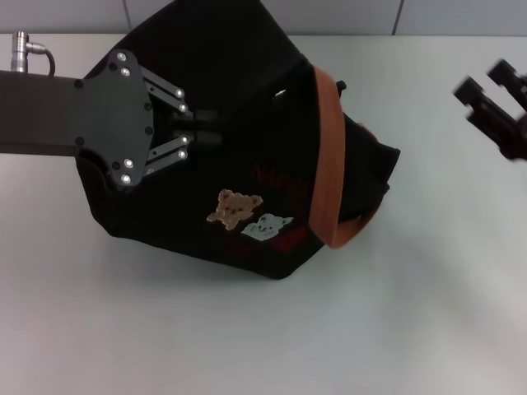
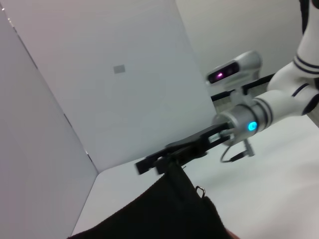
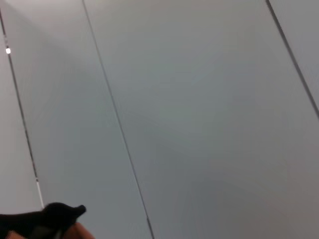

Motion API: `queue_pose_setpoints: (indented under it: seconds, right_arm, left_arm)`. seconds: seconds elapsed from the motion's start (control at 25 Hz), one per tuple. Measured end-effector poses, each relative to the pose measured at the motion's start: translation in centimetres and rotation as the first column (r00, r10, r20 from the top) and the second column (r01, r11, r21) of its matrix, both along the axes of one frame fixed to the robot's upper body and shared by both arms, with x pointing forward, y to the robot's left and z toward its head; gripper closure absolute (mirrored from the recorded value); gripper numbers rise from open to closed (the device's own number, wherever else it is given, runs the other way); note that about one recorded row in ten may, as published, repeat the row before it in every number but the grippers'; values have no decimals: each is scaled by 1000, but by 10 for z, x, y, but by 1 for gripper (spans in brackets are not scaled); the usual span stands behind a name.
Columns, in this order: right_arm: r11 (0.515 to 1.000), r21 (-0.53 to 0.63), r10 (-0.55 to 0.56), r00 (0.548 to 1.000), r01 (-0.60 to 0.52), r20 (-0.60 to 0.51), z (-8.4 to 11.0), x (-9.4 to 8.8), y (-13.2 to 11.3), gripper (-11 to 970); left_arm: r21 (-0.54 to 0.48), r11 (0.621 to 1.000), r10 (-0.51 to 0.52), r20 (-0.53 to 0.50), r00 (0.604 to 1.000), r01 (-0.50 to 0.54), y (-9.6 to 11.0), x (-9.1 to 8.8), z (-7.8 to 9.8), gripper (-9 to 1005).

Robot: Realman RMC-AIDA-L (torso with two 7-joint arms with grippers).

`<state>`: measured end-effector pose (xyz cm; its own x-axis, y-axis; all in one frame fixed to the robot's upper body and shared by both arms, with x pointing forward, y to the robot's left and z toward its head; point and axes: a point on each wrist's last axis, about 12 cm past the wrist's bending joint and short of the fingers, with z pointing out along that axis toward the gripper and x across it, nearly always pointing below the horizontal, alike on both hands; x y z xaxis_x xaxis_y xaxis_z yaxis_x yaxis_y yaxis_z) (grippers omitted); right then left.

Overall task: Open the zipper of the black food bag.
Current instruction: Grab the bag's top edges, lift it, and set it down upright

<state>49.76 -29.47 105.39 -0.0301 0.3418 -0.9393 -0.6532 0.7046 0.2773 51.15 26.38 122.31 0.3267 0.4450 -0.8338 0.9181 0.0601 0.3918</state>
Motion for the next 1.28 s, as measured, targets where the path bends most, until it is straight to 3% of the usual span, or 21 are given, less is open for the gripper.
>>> queue_pose_setpoints:
  seconds: [0.04,0.08,0.12,0.36,0.52,0.92,1.08,1.28]
  right_arm:
    - [1000,-16,10,1000,-10,-1,5,18,9,150]
    - [1000,-16,10,1000,-10,-1,5,18,9,150]
    - [999,-37,36,999,-37,-7,8,31,19,150]
    - [983,-97,152,986,-158,-64,4,40,46,149]
    - [962,-80,249,960,-260,-126,-11,22,65,149]
    - [949,-40,302,940,-312,-157,-29,-9,92,150]
    - [947,-31,310,937,-319,-163,-32,-17,96,151]
    - [963,-31,258,953,-266,-160,-36,-26,83,154]
  left_arm:
    - [0,1000,-4,5,1000,4,-1,1,1,897]
    - [0,1000,-4,5,1000,4,-1,1,1,897]
    - [0,1000,-4,10,1000,4,-2,2,2,898]
    - [-8,1000,10,28,1000,-10,-3,5,4,899]
    - [-18,1000,10,35,999,-9,-4,7,4,899]
    - [-25,1000,-17,49,999,18,-14,8,6,899]
    - [-47,998,-49,72,996,53,-18,6,6,898]
    - [-50,997,-61,65,996,65,-20,3,2,898]
